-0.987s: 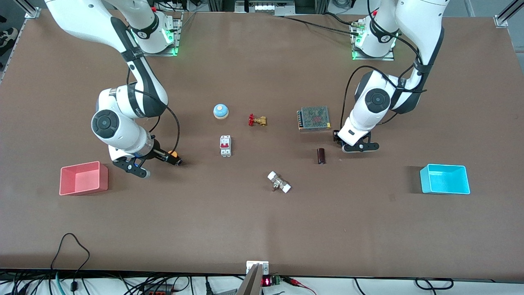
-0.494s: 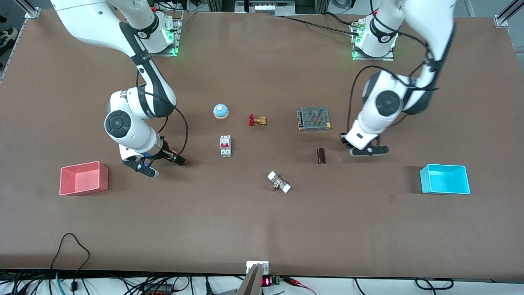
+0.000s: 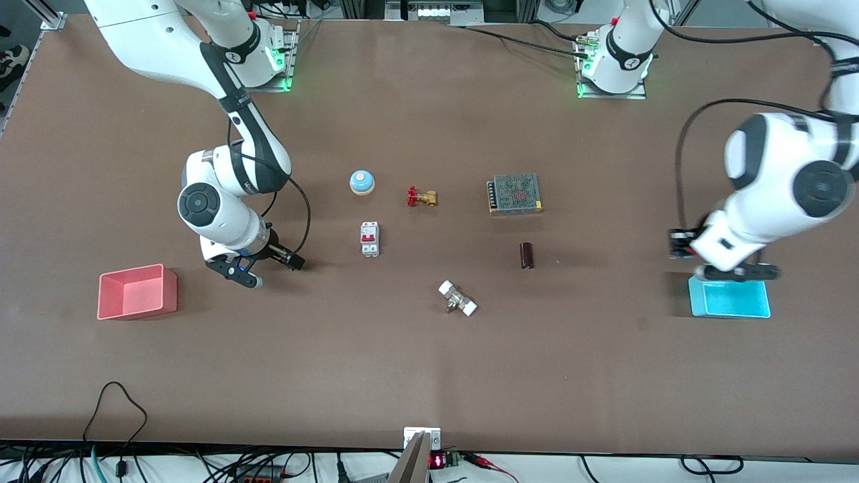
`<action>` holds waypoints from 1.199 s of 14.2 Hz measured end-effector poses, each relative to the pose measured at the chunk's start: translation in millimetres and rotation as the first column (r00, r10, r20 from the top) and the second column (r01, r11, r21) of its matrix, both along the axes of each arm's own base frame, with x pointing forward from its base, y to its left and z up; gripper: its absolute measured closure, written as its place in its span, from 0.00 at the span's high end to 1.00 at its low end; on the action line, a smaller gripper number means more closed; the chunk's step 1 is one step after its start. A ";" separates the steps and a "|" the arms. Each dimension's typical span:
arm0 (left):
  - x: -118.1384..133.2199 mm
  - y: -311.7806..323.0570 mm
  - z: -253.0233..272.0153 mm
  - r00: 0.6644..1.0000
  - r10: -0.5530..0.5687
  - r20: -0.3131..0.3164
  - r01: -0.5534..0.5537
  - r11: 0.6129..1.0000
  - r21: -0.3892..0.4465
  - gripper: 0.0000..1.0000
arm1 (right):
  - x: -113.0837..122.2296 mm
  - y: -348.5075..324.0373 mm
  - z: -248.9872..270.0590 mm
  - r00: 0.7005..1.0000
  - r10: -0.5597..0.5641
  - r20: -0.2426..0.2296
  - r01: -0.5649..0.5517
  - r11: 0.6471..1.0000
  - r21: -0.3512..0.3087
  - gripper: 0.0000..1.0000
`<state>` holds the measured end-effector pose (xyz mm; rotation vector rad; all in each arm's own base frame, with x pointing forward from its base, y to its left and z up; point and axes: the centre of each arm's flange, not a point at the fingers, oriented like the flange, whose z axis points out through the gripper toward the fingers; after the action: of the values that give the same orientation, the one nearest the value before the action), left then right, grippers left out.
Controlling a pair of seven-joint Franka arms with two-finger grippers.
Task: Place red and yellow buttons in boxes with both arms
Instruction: 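Lift the red button with the left gripper and carry it over the cyan box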
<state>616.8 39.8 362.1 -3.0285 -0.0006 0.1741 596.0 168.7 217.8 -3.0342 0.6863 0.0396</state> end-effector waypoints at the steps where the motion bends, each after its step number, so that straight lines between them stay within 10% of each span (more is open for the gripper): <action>1: 5.0 27.2 -8.4 1.000 -0.009 -0.003 0.009 1.000 0.007 0.42 | 0.0 -0.1 -0.1 1.000 -0.001 0.000 0.001 1.000 0.000 0.96; 11: 36.9 125.5 -93.1 0.992 -0.120 0.031 0.120 0.993 -0.015 0.42 | -1.0 2.1 -1.3 1.000 0.002 -0.002 -0.002 1.000 0.001 0.37; 17: 36.8 133.0 -132.7 0.993 -0.114 0.034 0.114 0.993 -0.021 0.42 | 2.9 0.5 6.2 0.998 0.056 0.011 -0.056 0.998 0.004 0.38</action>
<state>653.6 172.8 229.4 -3.0434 0.1726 0.1153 598.9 169.2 224.0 -3.0472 0.5992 0.0259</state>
